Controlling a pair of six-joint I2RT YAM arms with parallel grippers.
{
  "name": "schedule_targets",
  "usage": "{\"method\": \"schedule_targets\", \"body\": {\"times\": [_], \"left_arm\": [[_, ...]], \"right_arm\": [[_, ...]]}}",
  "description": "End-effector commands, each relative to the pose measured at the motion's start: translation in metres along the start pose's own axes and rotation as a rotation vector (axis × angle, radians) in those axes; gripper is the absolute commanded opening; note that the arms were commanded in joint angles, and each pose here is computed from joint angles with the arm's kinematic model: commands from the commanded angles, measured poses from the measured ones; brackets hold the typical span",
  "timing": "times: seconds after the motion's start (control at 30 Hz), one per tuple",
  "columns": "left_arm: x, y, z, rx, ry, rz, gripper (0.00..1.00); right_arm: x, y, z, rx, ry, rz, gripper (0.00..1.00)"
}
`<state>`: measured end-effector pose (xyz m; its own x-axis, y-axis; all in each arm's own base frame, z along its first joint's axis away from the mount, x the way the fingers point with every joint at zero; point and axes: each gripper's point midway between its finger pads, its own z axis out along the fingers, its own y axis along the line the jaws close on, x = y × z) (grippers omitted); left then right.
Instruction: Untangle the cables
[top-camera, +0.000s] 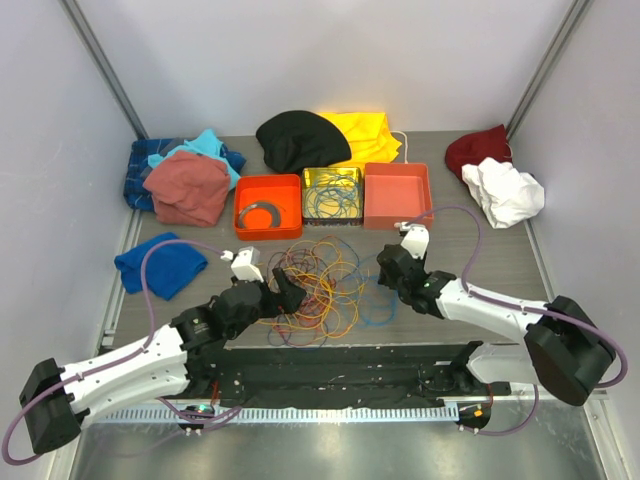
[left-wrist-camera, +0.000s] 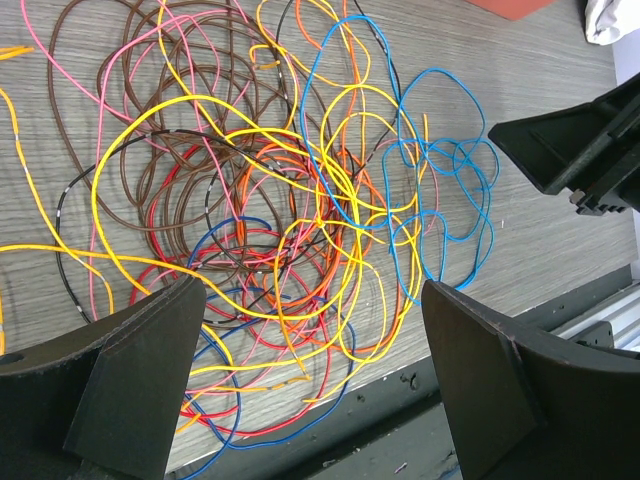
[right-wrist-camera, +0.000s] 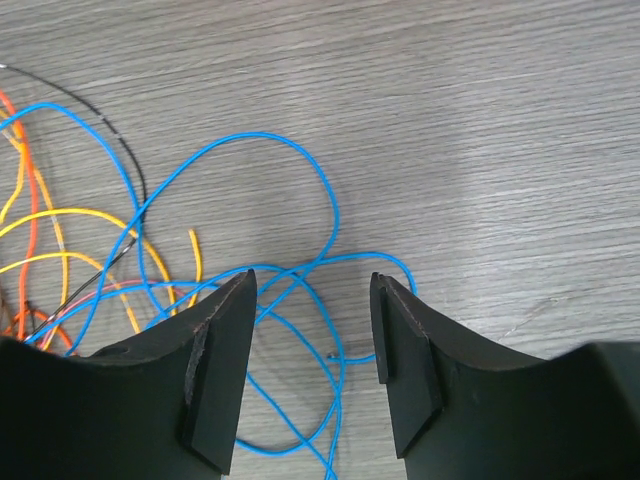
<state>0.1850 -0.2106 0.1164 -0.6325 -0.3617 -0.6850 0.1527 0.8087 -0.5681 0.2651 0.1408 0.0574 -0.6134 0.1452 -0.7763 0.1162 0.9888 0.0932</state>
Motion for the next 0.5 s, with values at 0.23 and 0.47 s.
{"method": "schedule_targets", "body": {"times": [0.23,0.47], "left_arm": [[-0.010,-0.009,-0.001,0.025,-0.037,-0.015,0.95],[-0.013,-0.005,-0.004,0.011,-0.047,-0.005,0.95]], "right_arm": [[0.008,-0.002,0.029,0.000,0.024,0.067,0.56],[-0.001,0.009,0.036,-0.038,-0.001,0.078,0.50]]}}
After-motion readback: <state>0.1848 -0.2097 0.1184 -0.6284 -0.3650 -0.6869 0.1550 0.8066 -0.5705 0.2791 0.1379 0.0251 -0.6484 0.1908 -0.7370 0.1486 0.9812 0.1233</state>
